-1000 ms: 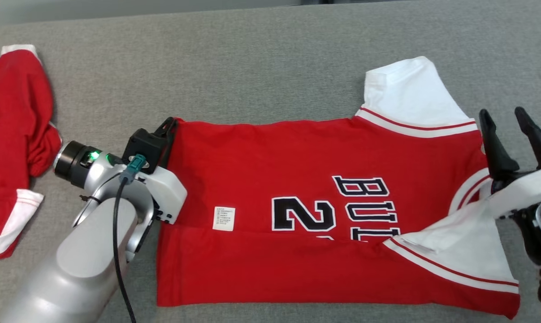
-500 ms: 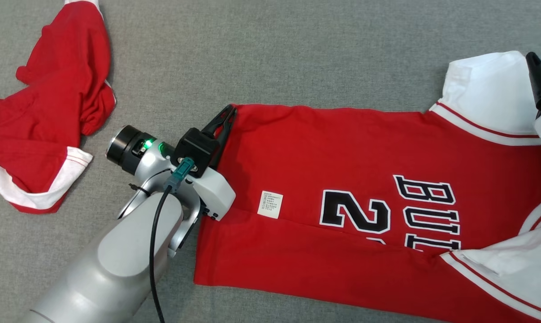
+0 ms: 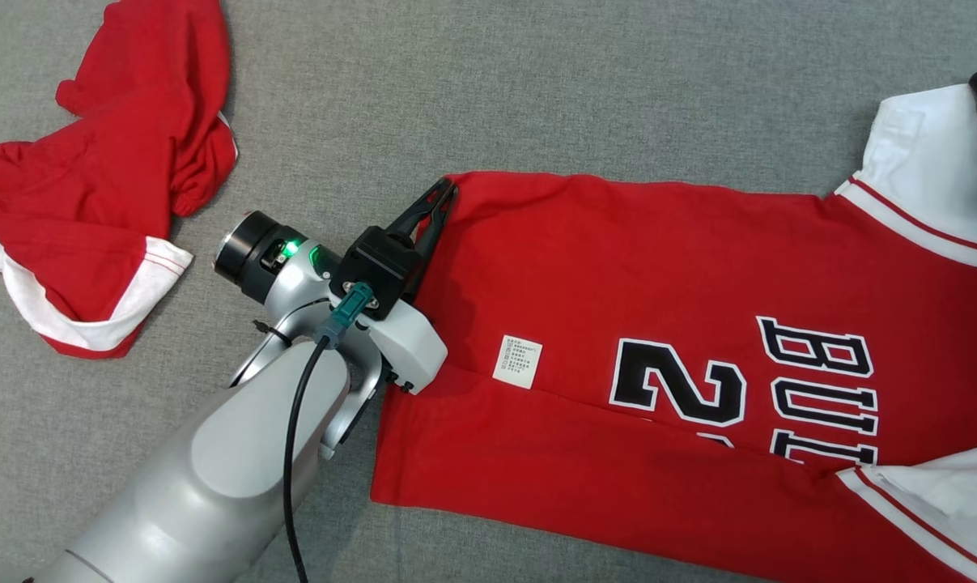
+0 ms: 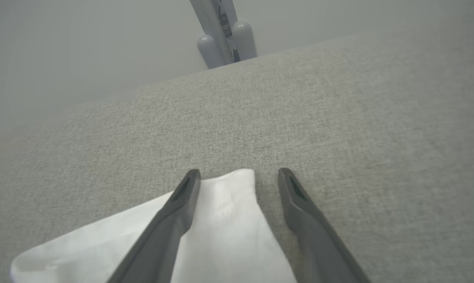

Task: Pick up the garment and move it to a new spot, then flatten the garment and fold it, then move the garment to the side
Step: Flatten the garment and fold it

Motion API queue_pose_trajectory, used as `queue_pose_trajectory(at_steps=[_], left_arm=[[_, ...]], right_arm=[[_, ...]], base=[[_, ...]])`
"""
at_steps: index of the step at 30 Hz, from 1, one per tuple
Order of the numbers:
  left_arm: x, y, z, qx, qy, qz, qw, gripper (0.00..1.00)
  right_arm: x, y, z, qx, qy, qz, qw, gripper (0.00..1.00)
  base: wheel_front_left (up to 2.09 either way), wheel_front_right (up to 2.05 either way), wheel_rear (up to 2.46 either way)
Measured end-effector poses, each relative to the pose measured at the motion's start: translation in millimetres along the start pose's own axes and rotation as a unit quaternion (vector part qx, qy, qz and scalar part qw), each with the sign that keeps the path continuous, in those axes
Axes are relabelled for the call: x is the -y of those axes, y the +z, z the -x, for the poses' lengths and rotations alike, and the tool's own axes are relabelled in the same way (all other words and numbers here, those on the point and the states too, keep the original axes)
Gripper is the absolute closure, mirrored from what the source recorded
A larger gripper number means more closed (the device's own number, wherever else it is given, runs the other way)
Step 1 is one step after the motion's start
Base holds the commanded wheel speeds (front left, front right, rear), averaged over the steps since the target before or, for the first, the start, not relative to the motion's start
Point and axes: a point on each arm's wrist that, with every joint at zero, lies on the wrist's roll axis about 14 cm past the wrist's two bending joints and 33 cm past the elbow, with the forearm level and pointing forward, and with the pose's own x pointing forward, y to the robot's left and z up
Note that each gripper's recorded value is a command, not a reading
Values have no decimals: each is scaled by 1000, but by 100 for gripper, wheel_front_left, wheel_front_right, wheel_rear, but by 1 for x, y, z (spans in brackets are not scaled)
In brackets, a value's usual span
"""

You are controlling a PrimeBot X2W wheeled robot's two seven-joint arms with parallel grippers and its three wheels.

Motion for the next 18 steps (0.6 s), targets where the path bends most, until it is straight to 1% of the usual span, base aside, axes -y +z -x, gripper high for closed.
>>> queue_pose_trajectory(at_steps=[1,2,3,4,7,11,18], left_arm=[[0,0,0,0,1,0,1000,100],[-1,-1,0,-1,2,-1,1000,100],[-1,-1,0,-1,2,-1,1000,100],[-1,-1,0,-1,2,-1,1000,100],[-2,-1,1,-1,2,-2,1000,100],[-3,2,1,2,5,-3,1000,100],[-8,13,3,13,17,-6,1000,100]], right_arm=[[-2,-1,-1,-4,3,-1,1000,27],[-4,0,-2,-4,6,-2,1000,65],[-5,0,-3,-4,8,-3,1000,94],[-7,0,-3,-4,10,-4,1000,100],[-8,0,-3,-1,13,-6,1000,100],[-10,10,2,22,18,-2,1000,100],[-20,21,26,60,39,-6,997,100]], base=[[0,0,0],[0,0,0],[0,0,0],[0,0,0],[0,0,0],[0,0,0],[0,0,0]])
